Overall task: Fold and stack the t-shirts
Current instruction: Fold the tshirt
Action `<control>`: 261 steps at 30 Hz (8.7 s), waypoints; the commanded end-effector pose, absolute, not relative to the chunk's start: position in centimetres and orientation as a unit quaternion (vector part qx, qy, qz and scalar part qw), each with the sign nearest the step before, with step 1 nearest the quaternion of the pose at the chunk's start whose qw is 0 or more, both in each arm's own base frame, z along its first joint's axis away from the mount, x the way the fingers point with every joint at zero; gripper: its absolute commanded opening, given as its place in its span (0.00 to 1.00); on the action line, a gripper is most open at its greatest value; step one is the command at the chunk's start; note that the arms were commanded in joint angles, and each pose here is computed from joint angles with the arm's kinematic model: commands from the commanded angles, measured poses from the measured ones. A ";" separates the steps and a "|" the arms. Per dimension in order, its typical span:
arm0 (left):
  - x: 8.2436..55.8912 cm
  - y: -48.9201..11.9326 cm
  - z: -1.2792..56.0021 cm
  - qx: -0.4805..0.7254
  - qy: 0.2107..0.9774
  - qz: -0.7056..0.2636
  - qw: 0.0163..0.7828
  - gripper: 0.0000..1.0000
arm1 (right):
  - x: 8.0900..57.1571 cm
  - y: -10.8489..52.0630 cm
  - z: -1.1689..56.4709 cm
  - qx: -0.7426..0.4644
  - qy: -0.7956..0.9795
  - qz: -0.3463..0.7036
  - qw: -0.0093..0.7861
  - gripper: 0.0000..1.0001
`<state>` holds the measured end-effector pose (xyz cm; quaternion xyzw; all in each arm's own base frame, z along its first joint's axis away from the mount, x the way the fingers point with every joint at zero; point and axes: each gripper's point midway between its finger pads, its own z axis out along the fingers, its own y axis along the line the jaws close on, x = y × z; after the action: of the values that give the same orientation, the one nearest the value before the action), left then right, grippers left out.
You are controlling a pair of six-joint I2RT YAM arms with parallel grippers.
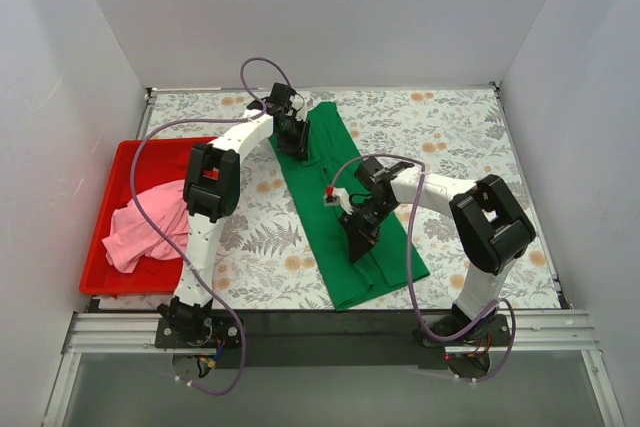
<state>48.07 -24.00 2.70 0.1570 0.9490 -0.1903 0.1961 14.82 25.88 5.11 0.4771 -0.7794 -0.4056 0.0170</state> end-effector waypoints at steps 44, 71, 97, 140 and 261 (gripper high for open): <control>44.2 -28.0 8.4 0.192 0.904 -0.305 0.231 0.33 | 18.7 27.6 3.0 0.363 -0.813 -0.455 0.027 0.05; 18.7 -25.9 12.2 0.554 0.681 -0.325 0.352 0.58 | 18.0 18.5 11.2 0.754 -0.528 -0.182 -0.345 0.59; 11.9 -28.5 1.2 0.664 0.632 -0.231 0.326 0.51 | 10.1 15.8 0.5 0.824 -0.495 -0.191 -0.201 0.42; 9.7 -27.3 0.6 0.697 0.628 -0.223 0.266 0.00 | 9.9 18.1 3.0 0.790 -0.526 -0.208 -0.236 0.01; 32.8 -22.2 13.8 0.287 0.803 -0.421 0.309 0.48 | 31.0 18.4 11.9 0.441 -0.783 -0.355 -0.256 0.36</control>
<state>31.33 -23.20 8.03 0.1727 0.8493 -0.4691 0.1699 28.85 19.60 6.96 0.3482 -0.8183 -0.4316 -0.1512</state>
